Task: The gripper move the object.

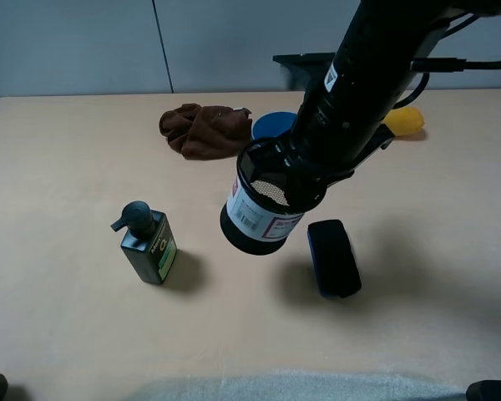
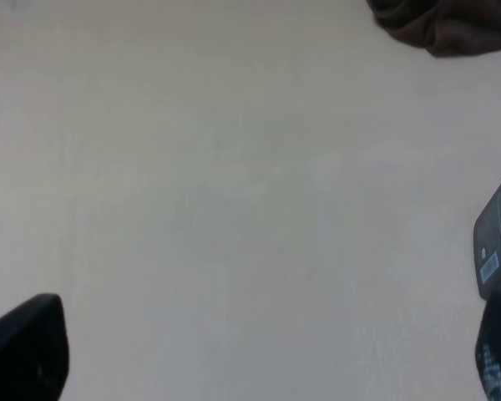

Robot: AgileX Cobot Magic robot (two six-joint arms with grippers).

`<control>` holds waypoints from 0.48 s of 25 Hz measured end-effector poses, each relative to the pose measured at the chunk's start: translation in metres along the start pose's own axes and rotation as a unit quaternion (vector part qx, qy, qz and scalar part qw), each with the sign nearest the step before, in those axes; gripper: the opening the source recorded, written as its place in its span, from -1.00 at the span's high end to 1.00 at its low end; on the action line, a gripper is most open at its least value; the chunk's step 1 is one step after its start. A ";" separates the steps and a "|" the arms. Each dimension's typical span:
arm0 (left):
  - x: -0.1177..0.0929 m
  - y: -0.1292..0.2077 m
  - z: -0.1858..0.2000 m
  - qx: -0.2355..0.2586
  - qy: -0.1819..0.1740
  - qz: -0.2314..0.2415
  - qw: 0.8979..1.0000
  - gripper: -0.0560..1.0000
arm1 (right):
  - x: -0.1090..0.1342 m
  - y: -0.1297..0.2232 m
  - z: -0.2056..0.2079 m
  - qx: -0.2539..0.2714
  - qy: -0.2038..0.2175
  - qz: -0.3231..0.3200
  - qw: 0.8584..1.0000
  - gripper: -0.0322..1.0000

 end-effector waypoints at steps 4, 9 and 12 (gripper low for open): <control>0.000 0.000 0.000 0.000 0.000 0.000 1.000 -0.98 | 0.012 -0.002 -0.007 0.006 -0.001 0.016 1.000 0.81; 0.000 0.000 0.000 0.000 0.000 0.000 1.000 -0.98 | 0.025 -0.006 -0.018 0.007 -0.003 0.030 1.000 0.81; 0.000 0.000 0.000 0.000 0.000 0.000 1.000 -0.98 | 0.026 -0.008 -0.021 0.004 -0.006 0.029 1.000 0.81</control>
Point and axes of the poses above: a point on each arm's last joint axis where the gripper is mounted, z pointing back along that axis away from the gripper, x along the wrist's bending axis when the last joint is at zero, y = z × x, the point moved 3 cm from there along -z, pointing out along that axis toward the gripper, and after that the axes turned 1 degree about -z, right-handed, at the moved point
